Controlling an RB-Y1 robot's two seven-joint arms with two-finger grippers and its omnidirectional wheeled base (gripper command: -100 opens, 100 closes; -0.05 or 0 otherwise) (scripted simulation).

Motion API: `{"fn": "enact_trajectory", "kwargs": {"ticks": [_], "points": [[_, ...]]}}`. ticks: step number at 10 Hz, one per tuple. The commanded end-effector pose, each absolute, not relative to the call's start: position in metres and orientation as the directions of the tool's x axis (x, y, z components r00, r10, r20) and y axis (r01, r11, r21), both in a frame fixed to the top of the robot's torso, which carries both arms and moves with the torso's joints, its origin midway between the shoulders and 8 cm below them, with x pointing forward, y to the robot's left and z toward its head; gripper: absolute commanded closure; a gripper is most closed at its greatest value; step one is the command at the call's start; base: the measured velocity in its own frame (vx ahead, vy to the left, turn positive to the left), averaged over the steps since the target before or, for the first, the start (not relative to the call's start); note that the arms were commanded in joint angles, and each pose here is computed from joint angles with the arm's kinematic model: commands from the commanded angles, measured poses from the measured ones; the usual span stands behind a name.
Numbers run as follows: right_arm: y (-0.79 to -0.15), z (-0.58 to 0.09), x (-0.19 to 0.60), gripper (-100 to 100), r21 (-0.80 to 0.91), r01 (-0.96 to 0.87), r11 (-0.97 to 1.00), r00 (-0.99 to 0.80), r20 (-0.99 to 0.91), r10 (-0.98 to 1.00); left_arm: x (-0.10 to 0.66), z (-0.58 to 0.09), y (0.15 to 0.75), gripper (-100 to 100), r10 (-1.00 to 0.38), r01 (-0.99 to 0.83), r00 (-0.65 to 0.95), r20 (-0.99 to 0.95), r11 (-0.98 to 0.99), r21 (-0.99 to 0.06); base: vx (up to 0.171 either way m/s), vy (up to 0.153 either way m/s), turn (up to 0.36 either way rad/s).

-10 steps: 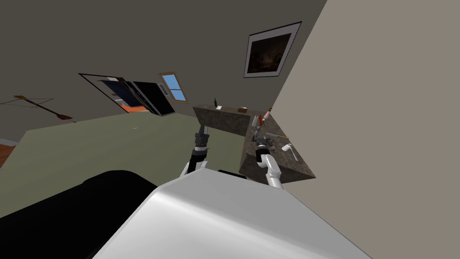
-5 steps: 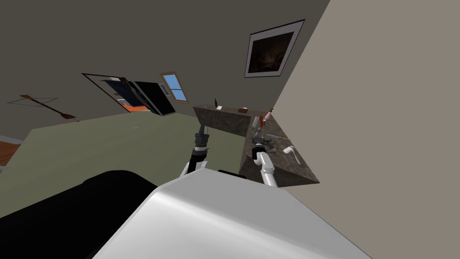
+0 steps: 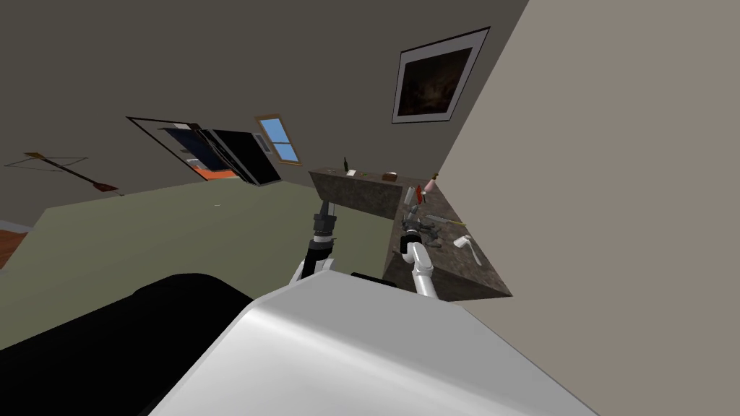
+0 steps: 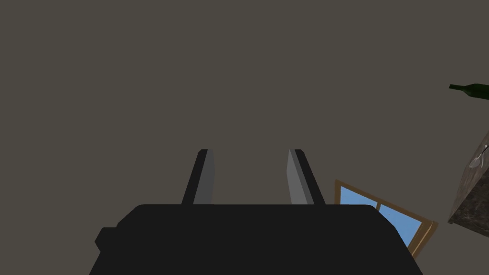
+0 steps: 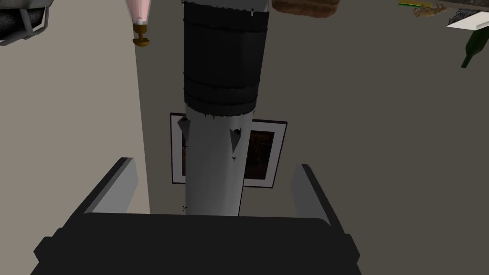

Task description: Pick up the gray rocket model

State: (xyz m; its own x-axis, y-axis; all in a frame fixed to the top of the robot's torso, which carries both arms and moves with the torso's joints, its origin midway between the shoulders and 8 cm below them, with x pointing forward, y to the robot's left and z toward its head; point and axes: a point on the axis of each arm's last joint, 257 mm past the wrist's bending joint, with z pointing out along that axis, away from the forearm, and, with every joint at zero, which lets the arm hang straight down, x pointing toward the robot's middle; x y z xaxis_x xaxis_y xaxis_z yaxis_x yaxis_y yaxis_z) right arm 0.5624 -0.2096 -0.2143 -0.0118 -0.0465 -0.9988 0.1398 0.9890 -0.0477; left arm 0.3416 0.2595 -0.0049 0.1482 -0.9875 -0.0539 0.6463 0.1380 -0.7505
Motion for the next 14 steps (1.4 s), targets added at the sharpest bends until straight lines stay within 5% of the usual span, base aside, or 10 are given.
{"fn": "enact_trajectory", "kwargs": {"ticks": [1,2,14], "points": [[-0.210,-0.214,0.562,0,-0.048,0.140,0.989,-0.012,-0.999,-0.047,0.342,-0.005,0.259,0,-0.987,0.646,0.148,-0.054,0.138,-0.751,0.000,0.000,0.000],[-0.207,-0.220,0.572,-100,-0.055,0.098,0.994,-0.023,-0.998,-0.053,0.342,-0.005,0.259,0,-0.987,0.646,0.148,-0.054,0.138,-0.750,0.019,0.072,-0.209],[-0.209,-0.226,0.621,-100,-0.061,-0.105,0.993,-0.031,-0.997,-0.065,0.342,-0.005,0.259,0,-0.987,0.646,0.148,-0.054,0.138,-0.751,0.015,0.109,-0.169]]}}
